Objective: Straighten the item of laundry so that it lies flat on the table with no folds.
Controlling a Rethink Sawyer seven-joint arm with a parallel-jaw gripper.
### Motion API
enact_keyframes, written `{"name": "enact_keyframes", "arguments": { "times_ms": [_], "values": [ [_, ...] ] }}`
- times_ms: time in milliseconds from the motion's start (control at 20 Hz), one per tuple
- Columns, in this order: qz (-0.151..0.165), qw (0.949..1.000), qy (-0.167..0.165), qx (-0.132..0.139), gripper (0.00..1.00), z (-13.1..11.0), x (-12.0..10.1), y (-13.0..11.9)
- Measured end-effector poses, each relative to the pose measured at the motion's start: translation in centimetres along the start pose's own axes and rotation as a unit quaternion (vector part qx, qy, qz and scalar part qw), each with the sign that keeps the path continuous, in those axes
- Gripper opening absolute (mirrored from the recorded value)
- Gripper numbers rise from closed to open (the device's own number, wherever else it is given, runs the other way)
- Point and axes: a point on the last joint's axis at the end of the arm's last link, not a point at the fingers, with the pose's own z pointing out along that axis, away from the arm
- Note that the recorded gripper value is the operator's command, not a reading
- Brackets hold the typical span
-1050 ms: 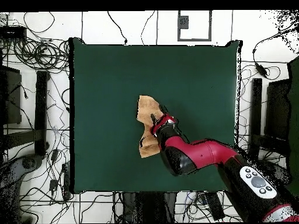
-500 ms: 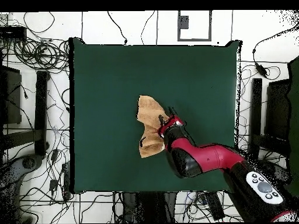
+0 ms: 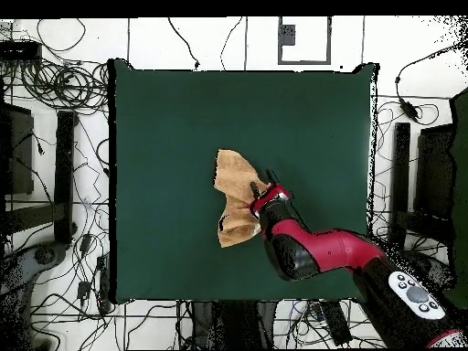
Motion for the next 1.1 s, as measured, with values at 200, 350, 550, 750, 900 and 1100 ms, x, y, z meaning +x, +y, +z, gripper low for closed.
{"name": "enact_keyframes", "arguments": {
  "times_ms": [200,350,550,750,900,1100],
  "values": [
    [0.023,0.9994,-0.028,0.000,1.00,0.1,1.2,-0.2],
    [0.046,0.9974,-0.055,-0.001,1.00,0.4,1.7,-0.1],
    [0.067,0.9942,-0.083,-0.005,1.00,0.9,1.4,0.4],
    [0.083,0.9903,-0.110,-0.015,1.00,1.8,0.0,1.6],
    [0.086,0.9884,-0.123,-0.025,1.00,2.4,-1.2,2.6],
    [0.080,0.9872,-0.133,-0.033,1.00,2.9,-2.7,3.4]
  ]
}}
